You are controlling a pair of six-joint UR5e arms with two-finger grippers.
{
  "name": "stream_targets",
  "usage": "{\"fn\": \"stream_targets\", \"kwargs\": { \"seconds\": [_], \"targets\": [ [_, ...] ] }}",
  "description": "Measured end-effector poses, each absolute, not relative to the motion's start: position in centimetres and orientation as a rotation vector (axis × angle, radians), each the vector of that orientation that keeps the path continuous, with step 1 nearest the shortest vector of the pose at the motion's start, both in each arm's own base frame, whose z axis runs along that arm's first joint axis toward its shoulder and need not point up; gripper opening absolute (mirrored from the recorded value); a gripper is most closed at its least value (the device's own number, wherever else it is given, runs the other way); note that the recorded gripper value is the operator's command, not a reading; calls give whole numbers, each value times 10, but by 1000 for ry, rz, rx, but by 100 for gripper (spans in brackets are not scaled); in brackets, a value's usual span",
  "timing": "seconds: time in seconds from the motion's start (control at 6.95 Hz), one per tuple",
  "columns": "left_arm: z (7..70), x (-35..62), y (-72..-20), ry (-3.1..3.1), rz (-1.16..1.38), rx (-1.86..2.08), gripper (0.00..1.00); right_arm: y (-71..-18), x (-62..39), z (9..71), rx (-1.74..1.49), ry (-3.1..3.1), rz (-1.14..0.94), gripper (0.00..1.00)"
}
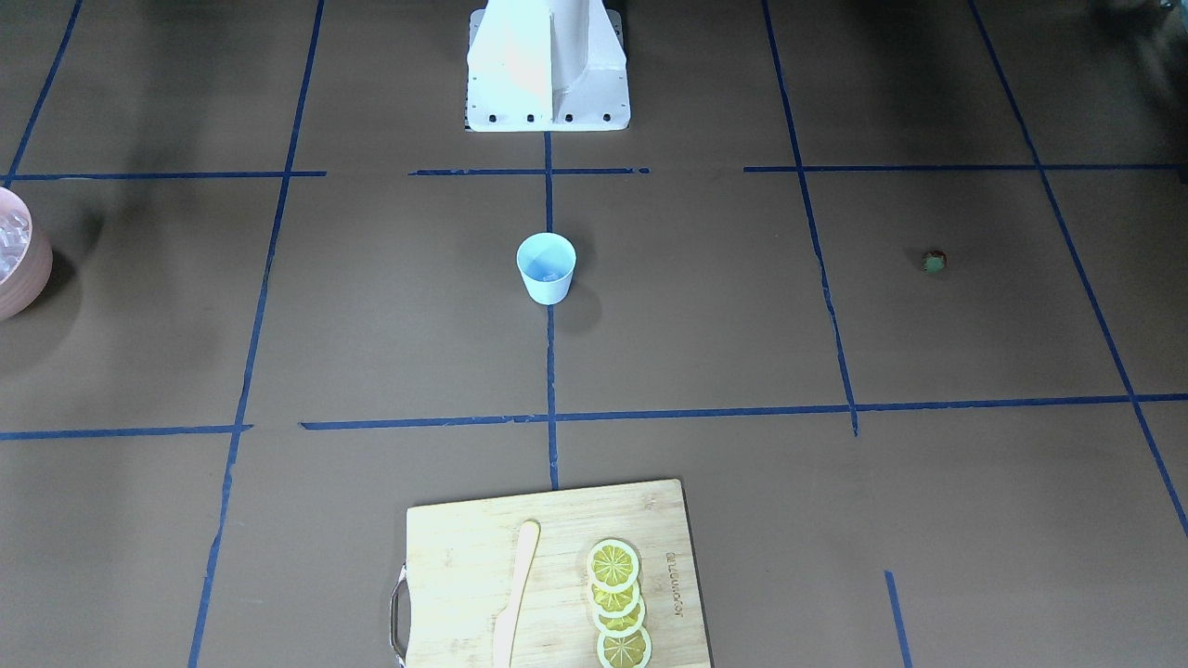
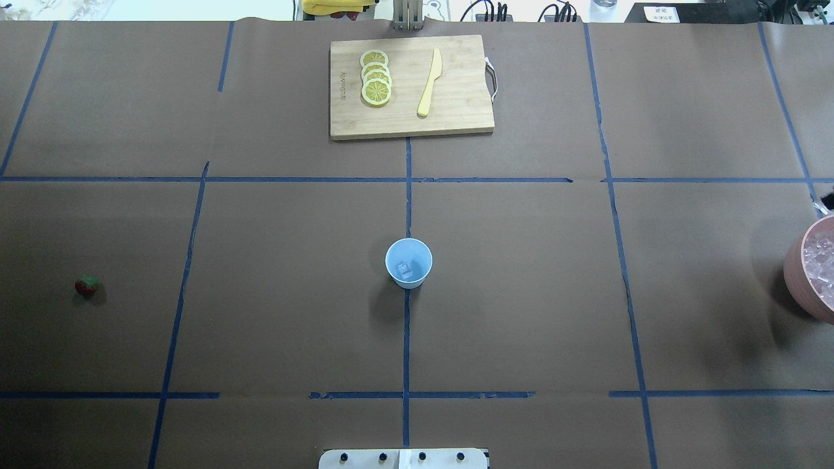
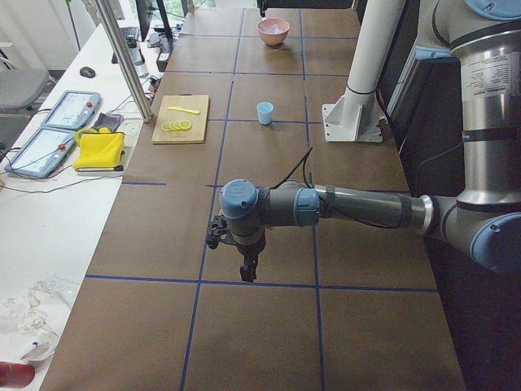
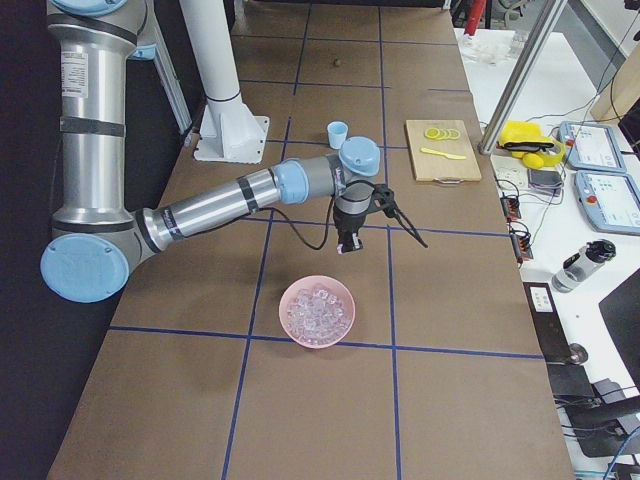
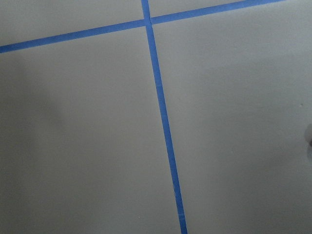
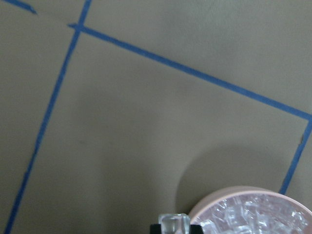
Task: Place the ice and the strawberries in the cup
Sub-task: 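Grasp another ice cube from the pink bowl with the right gripper, then carry the ice cube with the right gripper over the cup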
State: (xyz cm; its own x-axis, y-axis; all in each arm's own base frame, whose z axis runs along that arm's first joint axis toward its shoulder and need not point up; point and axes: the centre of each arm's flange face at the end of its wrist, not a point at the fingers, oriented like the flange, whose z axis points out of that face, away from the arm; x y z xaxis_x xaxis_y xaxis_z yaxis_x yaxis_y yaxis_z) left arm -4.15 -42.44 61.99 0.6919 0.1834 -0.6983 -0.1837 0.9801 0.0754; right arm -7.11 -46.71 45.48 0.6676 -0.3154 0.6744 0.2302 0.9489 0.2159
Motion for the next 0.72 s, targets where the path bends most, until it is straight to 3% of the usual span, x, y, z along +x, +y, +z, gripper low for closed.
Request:
{"fn": "stream_targets", "kwargs": {
  "seconds": [0.43,0.72],
  "targets": [
    [618,-41,-425,780,206,3,100,-494,-188,326,62,-849,-125,0],
    [619,-41,-424,780,206,1,100,-466,-307,240,24,-869,-43,0]
  ]
}}
